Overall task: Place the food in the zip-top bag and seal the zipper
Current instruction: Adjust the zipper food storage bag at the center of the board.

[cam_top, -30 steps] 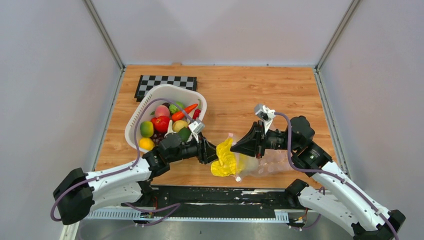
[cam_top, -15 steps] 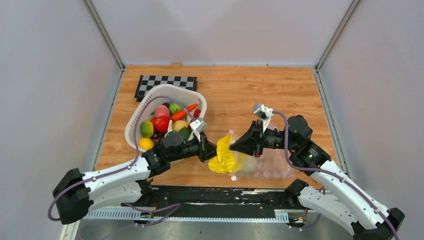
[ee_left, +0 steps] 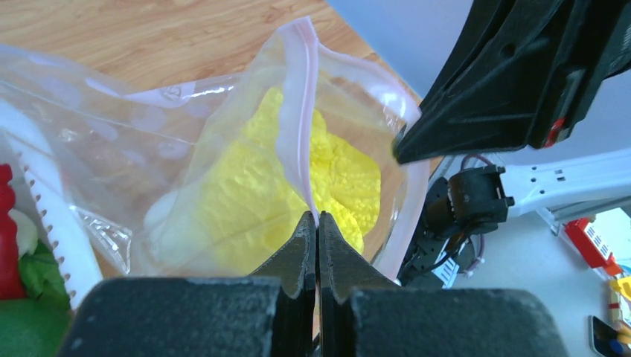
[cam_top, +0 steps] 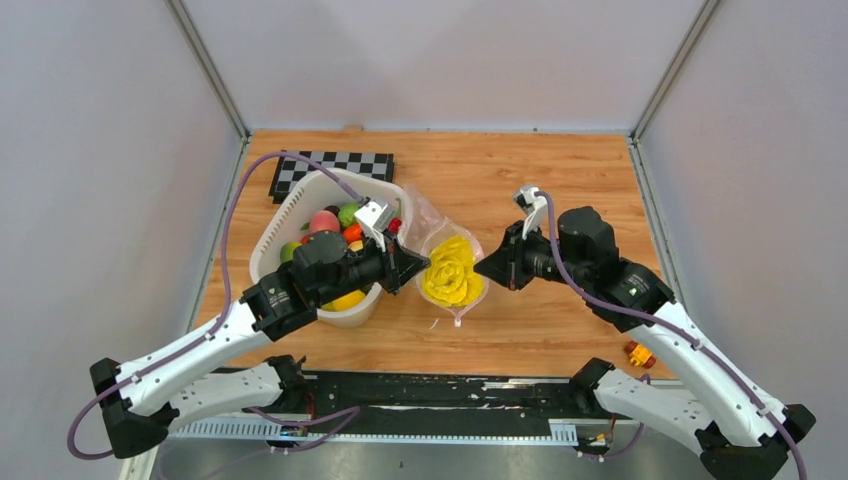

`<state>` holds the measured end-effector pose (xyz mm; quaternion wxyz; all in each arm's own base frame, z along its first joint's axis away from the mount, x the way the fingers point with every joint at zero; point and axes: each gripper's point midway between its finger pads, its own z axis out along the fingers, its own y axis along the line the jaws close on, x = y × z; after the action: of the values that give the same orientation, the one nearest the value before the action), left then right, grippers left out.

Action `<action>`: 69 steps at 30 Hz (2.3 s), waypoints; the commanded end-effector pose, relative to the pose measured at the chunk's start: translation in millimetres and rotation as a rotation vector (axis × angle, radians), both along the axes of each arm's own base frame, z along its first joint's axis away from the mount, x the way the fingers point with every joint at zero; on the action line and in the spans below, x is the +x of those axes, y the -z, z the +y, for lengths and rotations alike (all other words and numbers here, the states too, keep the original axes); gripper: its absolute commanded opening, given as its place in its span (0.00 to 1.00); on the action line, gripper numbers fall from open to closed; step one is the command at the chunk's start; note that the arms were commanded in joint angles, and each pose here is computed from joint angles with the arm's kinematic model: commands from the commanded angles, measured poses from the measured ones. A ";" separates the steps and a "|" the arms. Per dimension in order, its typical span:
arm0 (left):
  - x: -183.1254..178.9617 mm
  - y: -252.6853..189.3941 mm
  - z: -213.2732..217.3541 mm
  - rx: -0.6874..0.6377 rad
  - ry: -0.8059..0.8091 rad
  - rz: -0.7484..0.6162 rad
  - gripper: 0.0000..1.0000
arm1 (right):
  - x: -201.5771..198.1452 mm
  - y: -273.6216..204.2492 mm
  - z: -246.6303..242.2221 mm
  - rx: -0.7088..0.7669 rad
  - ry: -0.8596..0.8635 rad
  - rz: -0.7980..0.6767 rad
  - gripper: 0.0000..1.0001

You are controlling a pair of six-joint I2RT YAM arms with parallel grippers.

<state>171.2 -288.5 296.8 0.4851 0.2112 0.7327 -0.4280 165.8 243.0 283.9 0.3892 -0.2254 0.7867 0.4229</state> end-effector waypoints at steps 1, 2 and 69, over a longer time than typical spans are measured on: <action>2.5 -2.7 8.3 0.059 -0.029 -0.004 0.00 | 19.0 4.4 -40.0 -0.179 0.243 0.004 0.00; 3.4 -4.8 7.3 0.056 -0.031 -0.002 0.00 | 21.5 6.0 -45.0 -0.210 0.277 0.003 0.00; 44.6 7.5 29.1 0.045 -0.191 0.032 0.73 | 29.6 -84.1 5.8 0.258 0.294 -0.182 0.00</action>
<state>222.2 -247.9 269.9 0.5102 0.1370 0.7847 -0.3243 194.0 252.8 338.0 0.5137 -0.1185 0.7426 0.4131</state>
